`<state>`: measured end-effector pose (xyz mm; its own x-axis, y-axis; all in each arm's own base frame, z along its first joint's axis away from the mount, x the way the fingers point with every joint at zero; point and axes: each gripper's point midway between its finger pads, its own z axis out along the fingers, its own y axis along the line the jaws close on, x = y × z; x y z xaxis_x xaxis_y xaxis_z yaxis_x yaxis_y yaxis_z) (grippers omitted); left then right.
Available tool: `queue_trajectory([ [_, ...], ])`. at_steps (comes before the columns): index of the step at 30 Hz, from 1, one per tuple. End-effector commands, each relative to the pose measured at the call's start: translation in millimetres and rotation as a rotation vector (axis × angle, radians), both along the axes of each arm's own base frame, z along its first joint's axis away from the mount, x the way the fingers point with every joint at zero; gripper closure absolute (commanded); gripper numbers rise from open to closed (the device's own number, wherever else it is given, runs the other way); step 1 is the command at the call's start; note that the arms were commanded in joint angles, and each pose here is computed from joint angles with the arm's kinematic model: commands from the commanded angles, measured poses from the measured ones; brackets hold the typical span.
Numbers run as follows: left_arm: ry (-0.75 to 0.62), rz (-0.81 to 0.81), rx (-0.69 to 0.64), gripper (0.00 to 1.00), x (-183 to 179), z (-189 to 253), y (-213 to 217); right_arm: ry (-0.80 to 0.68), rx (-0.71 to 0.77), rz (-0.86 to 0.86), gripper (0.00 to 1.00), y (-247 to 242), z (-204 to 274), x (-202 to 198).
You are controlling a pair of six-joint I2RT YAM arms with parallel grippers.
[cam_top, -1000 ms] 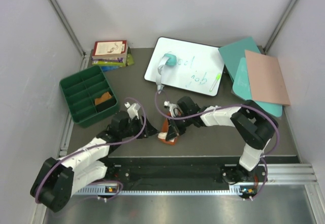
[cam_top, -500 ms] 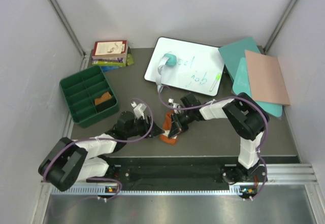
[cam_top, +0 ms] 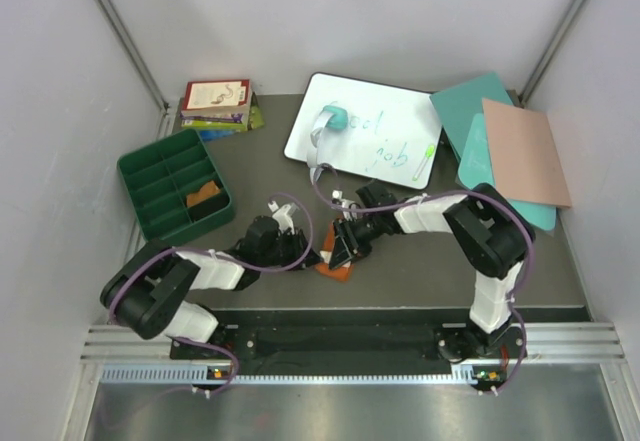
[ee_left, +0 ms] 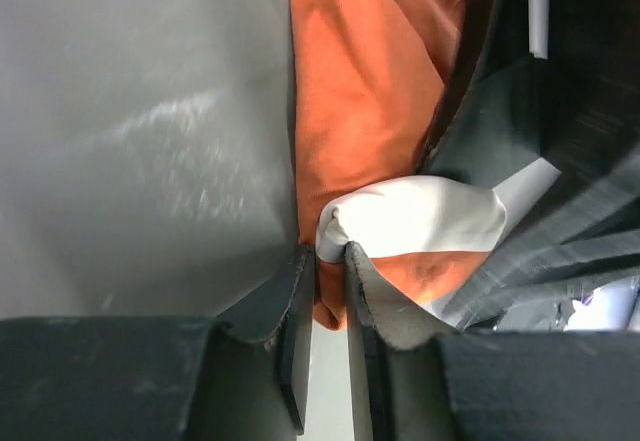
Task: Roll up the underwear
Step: Roll the underwear to the center of the board.
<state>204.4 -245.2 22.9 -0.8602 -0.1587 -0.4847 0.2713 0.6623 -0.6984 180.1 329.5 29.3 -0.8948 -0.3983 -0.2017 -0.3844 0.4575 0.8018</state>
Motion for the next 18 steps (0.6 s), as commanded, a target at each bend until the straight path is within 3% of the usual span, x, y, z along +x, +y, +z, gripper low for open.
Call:
queue_trajectory([
  [1, 0.06, 0.035, 0.107, 0.79, 5.7, -24.8, 7.6, -0.173, -0.055, -0.097, 0.45, -15.6, 18.0, 27.1],
  [3, 0.075, 0.034, 0.115, 0.79, 4.9, -27.1, 7.8, -0.213, -0.068, -0.142, 0.34, -25.5, 30.7, 26.5],
  [6, 0.083, 0.035, 0.136, 0.81, 6.2, -28.5, 9.0, -0.241, -0.129, -0.225, 0.24, -42.5, 27.8, 24.2],
  [10, 0.077, 0.034, 0.135, 0.81, 6.7, -24.4, 8.5, -0.259, -0.109, -0.348, 0.23, -55.1, 35.6, 18.3],
  [18, 0.071, 0.01, 0.135, 0.81, 5.0, -22.5, 3.6, -0.237, -0.016, -0.436, 0.25, -49.1, 24.4, 19.2],
])
